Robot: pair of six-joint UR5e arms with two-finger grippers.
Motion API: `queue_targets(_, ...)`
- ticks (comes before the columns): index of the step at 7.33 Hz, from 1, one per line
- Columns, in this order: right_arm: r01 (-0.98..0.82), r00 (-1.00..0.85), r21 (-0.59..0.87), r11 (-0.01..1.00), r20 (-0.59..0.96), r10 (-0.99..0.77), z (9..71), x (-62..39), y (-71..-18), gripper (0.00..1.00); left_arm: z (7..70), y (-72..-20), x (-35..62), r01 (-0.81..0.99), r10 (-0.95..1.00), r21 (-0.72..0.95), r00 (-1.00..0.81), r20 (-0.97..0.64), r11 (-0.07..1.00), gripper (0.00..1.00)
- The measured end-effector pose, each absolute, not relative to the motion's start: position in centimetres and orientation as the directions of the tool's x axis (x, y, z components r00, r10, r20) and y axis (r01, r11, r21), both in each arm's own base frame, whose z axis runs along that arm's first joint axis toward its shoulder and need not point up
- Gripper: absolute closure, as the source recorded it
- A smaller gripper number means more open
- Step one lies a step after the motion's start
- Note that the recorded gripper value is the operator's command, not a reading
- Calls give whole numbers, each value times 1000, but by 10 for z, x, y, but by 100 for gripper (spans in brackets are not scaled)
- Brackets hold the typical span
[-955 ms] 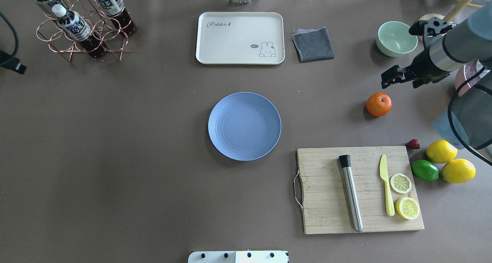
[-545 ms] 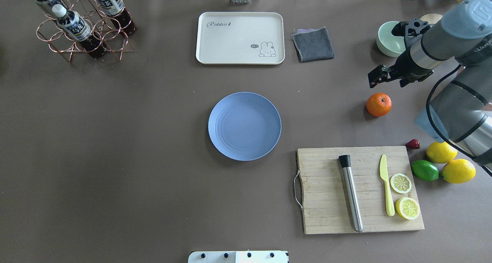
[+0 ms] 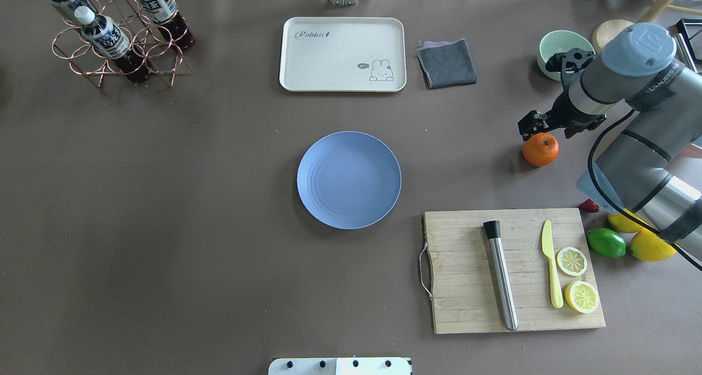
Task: Pick orange to plate
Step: 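Withdraw the left arm while the right gripper lowers and grasps the tangerine, then carry the tangerine with the right gripper over the blue plate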
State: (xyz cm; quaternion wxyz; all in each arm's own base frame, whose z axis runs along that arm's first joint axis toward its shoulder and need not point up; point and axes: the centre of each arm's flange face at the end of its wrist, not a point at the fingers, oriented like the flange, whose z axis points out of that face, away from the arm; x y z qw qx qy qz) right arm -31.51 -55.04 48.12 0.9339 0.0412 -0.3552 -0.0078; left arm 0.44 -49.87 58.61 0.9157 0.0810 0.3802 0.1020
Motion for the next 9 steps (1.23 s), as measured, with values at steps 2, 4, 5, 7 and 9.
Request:
queue_targets(2,-5,741,96,995,668,-61,506,-327,-551,0,587,-497,4,-125,247,224,691,-680,967,2)
queue_targets(4,-5,741,91,996,669,-58,511,-342,-544,5,588,-496,4,-125,246,224,690,-680,967,2)
queue_targets(5,-3,744,92,996,666,-59,511,-349,-540,39,588,-496,4,-124,246,223,690,-681,967,2)
queue_targets(7,-25,740,90,996,671,-42,503,-354,-537,100,588,-496,4,-124,245,222,690,-681,967,2)
queue_targets(9,-45,717,103,994,696,-40,463,-358,-535,100,588,-496,4,-124,245,222,690,-681,967,2)
